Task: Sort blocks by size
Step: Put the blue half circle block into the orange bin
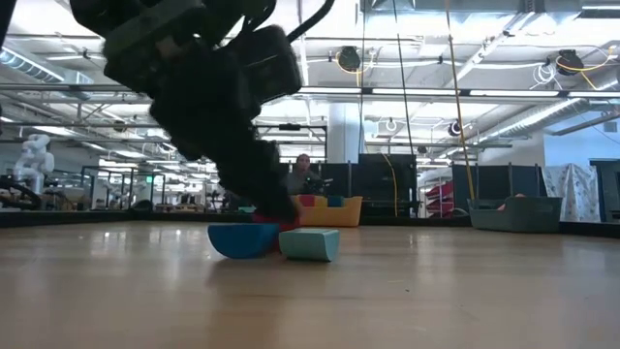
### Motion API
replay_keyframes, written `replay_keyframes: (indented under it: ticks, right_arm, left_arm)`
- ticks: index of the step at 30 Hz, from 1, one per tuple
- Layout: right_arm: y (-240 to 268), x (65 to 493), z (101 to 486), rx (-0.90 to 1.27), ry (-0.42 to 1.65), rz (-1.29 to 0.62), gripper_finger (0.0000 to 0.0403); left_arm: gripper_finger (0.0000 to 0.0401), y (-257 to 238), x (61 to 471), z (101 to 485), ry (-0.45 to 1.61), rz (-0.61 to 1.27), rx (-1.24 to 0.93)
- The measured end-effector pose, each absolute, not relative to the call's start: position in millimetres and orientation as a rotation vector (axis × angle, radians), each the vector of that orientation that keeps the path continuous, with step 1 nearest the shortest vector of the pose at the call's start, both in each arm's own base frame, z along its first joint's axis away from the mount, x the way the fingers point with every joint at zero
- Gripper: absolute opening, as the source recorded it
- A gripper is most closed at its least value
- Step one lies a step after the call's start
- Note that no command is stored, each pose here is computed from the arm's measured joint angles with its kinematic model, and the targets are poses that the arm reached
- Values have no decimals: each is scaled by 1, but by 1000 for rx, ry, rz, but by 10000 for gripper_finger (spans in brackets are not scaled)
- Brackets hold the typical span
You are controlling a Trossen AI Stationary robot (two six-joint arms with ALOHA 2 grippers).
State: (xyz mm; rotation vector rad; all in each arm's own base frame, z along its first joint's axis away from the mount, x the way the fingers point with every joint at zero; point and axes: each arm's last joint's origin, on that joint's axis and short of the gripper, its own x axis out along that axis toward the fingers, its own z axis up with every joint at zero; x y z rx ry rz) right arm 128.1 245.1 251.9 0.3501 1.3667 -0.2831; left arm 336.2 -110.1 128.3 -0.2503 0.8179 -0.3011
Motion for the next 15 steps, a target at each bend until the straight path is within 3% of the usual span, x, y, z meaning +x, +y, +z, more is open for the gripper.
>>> replay_keyframes:
  ticks: [7,15]
  right_arm:
    - [242,134,252,336,1365,-280,185]
    - [239,139,252,331,1360,-278,185]
  left_arm:
    - [287,-110,327,140,811,-168,-101]
    - [287,-115,314,158,830,-180,-58]
